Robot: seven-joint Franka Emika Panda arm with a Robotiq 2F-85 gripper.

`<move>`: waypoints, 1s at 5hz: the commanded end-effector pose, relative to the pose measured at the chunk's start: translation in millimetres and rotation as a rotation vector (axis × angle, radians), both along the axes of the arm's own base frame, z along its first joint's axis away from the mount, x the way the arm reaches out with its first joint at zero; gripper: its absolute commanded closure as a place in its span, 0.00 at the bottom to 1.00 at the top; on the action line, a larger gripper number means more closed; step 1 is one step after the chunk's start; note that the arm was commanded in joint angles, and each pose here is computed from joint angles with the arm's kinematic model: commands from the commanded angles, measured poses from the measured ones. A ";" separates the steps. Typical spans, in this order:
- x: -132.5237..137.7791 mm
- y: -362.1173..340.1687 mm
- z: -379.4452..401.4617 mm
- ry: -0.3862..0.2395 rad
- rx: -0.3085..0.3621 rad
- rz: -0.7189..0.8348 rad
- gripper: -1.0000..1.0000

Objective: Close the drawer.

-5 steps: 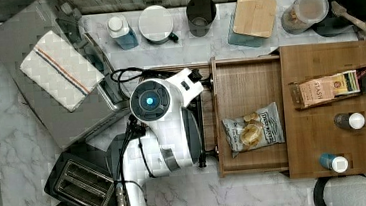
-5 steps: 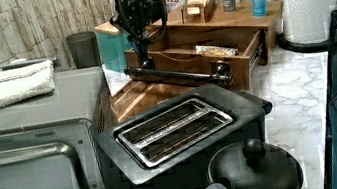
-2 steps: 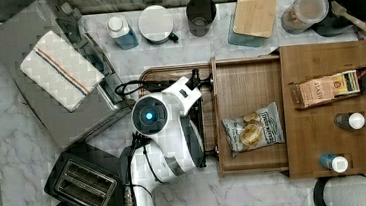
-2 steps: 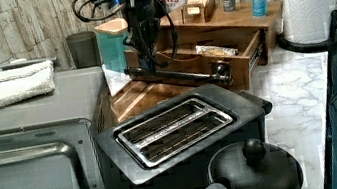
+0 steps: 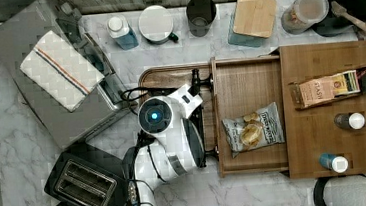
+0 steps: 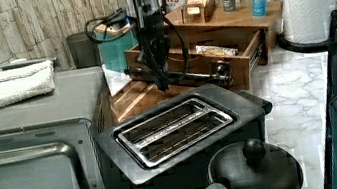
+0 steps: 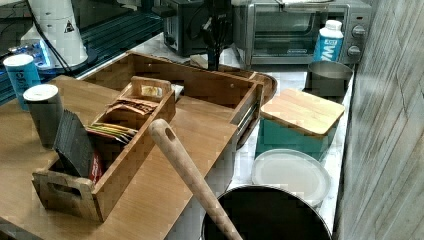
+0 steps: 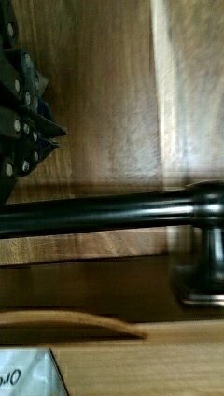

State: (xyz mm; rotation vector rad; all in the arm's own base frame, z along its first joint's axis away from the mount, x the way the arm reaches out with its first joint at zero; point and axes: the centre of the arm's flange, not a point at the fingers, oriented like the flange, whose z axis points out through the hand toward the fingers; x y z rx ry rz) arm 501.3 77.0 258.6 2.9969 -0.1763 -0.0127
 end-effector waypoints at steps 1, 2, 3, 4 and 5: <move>4.5 -26.5 11.0 -0.021 -0.067 0.038 1.00; 8.3 -39.3 24.6 -0.027 -0.064 0.069 1.00; 16.4 -58.2 32.6 -0.048 -0.072 0.099 1.00; 25.0 -91.1 42.3 -0.057 -0.065 0.155 1.00; 30.1 -128.9 50.5 -0.068 -0.052 0.175 1.00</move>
